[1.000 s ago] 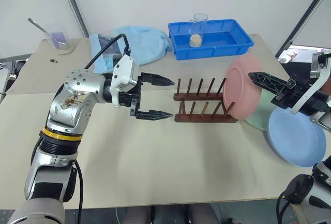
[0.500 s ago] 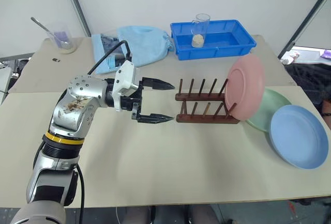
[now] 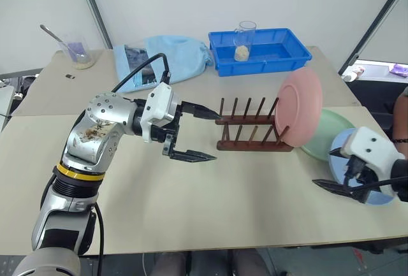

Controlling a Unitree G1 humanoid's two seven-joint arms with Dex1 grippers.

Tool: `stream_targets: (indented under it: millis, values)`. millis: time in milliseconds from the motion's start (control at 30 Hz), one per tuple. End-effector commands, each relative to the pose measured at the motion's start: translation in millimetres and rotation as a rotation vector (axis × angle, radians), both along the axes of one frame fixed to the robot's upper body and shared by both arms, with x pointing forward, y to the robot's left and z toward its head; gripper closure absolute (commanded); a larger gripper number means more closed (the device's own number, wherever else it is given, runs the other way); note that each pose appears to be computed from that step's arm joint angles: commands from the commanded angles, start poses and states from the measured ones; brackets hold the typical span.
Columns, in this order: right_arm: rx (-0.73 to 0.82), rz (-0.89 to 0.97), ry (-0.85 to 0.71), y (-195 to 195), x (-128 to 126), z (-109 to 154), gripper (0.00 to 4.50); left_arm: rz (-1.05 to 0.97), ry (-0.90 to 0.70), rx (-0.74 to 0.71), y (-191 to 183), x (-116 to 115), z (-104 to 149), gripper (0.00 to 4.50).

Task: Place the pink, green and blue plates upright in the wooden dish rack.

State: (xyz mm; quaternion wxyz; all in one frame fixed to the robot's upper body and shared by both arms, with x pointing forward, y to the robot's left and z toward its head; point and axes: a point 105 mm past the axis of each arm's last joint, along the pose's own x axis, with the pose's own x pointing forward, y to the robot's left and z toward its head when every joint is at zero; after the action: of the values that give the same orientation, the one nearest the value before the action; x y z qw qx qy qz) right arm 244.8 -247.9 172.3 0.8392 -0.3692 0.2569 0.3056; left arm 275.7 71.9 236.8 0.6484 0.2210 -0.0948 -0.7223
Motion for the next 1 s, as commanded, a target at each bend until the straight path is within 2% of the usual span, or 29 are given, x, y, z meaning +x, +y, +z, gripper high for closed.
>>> stream_targets:
  millis: [33,233,467,833,1000]
  values:
    - [-0.075,-0.01,-0.085,-5,18,5,0.03,-0.006,-0.034,-0.012,-2,-4,6,0.0]
    - [-0.112,-0.024,-0.077,-10,41,-8,0.03,0.0,-0.042,-0.017,-4,-4,7,0.0]
    - [-0.074,-0.07,-0.012,-19,59,-27,0.03,0.007,-0.047,-0.021,-5,-3,7,0.0]
    - [0.035,-0.135,0.093,-31,86,-42,0.03,0.011,-0.059,-0.023,-4,-3,10,0.0]
    - [0.08,-0.164,0.118,-36,93,-44,1.53,0.017,-0.063,-0.022,-3,-4,10,0.0]
